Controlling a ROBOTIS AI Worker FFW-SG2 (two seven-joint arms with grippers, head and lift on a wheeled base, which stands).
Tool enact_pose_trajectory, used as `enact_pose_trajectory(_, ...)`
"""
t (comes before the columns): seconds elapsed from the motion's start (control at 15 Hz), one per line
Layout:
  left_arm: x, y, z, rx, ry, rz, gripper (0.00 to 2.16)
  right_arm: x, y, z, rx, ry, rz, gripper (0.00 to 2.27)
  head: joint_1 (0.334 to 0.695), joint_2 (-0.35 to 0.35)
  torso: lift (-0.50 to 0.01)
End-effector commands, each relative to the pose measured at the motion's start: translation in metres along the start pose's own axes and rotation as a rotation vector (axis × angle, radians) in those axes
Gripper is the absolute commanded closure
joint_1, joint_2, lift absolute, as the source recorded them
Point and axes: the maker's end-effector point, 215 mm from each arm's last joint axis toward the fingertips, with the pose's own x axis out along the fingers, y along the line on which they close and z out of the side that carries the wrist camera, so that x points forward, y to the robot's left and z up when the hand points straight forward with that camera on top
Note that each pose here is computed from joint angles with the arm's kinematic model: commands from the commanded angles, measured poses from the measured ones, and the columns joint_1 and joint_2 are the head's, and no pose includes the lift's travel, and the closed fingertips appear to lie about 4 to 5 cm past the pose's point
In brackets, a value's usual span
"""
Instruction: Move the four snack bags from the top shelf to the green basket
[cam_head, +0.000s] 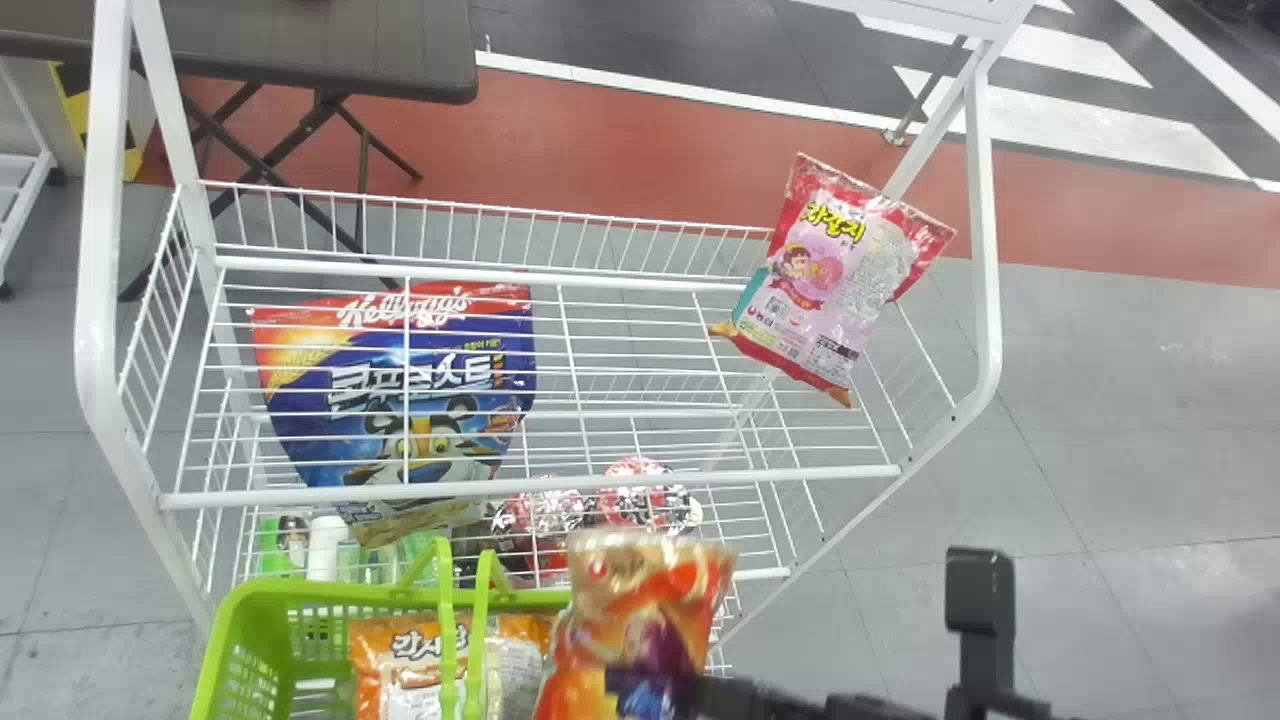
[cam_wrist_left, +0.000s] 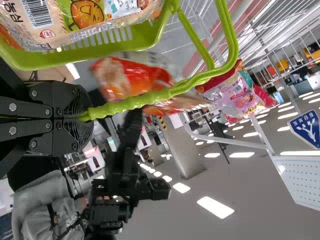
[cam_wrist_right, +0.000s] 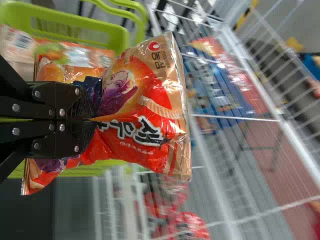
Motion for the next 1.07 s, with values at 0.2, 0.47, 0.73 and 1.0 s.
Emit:
enact_pose_trajectory(0.2,0.003,-0.003,-0.002,0.001,0.004,-0.008,1.40,0.031,0.022,-0.059,0.097,0.148,0.097,2.24,0.695,-0.350,0.000)
enact_pose_trajectory(0.47,0.007,-0.006,-0.005,0.006,0.016,-0.010,1.40,0.069,0.030,-0.042,0.017,0.081,0.091,2.25,0.695,-0.350,0.000)
enact_pose_trajectory(0.73,0.006,-0.006,-0.005,0.011,0.018,-0.009,1.40,0.094,0.024,-0.040,-0.059,0.073,-0.002,2.20,0.695,-0.350,0.000)
enact_pose_trajectory(1.0,0.004,-0.004,-0.003,0.011,0.015,-0.002,1.40,0.084,0.036,-0.059,-0.042,0.123,0.033,0.00,0.695,-0.350,0.000)
